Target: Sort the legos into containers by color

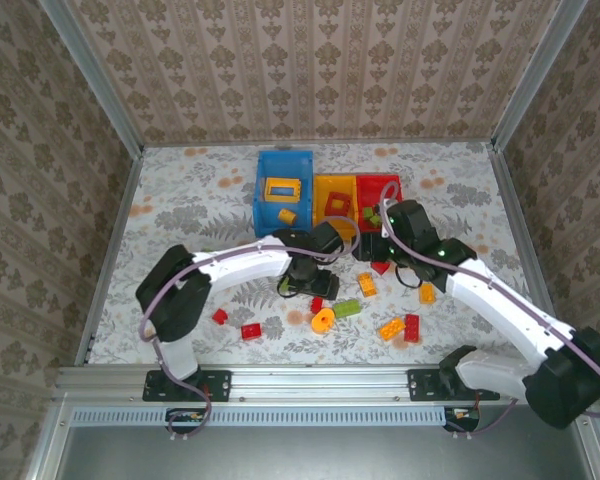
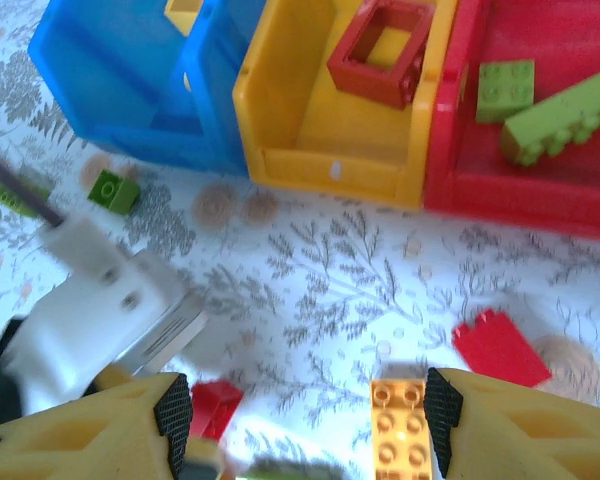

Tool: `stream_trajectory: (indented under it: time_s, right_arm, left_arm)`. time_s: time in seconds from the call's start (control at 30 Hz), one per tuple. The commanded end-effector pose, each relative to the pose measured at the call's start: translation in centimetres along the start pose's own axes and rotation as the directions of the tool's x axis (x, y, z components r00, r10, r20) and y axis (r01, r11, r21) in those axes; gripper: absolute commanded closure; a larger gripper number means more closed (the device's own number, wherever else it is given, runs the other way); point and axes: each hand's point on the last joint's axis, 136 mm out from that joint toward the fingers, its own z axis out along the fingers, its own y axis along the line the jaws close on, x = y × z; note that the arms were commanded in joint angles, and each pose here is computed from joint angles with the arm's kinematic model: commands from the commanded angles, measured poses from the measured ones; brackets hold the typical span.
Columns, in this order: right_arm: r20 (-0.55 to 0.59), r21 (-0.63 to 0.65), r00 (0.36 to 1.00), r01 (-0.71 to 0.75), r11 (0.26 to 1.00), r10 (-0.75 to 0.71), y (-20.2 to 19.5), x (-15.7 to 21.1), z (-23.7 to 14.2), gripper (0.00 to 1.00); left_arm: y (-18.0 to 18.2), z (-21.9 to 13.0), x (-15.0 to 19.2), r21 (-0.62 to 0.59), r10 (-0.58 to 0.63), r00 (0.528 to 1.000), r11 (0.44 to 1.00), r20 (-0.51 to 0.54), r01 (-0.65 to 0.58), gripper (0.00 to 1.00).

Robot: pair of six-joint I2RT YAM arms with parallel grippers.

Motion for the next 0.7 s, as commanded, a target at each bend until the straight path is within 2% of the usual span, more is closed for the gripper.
stream_trajectory:
  time_s: [0.0,0.17,0.33,0.47,0.67]
  right_arm:
    - [-0.020,-0.022,0.999,-0.040,0.999,0.039,-0.1,1.7,-1.4,0.34]
    - [-0.012,-0.017,0.998,-0.061,0.998,0.061,-0.4,2.3,-2.4,0.35]
    - [0.003,-0.012,0.997,-0.072,0.997,0.072,-0.5,2.0,-2.6,0.35]
    - [0.028,-0.010,0.996,-0.080,0.997,0.080,-0.6,1.4,-3.2,0.35]
    - [0.124,0.004,0.982,-0.141,0.990,0.139,-1.6,-0.6,-4.9,0.36]
  left_arm:
    - [-0.3,0.6,0.6,-0.017,-0.024,0.998,1.000,-0.063,0.023,0.40]
    - [0.2,2.0,0.7,-0.064,-0.024,0.995,0.998,-0.099,0.018,0.60]
    - [0.8,1.7,0.0,-0.110,-0.021,0.997,0.994,-0.069,0.013,0.81]
    - [0.8,-1.1,-2.2,-0.141,-0.005,1.000,0.990,0.019,0.008,0.86]
    - [0.0,-5.4,-8.5,-0.132,0.001,0.989,0.991,0.147,0.018,0.86]
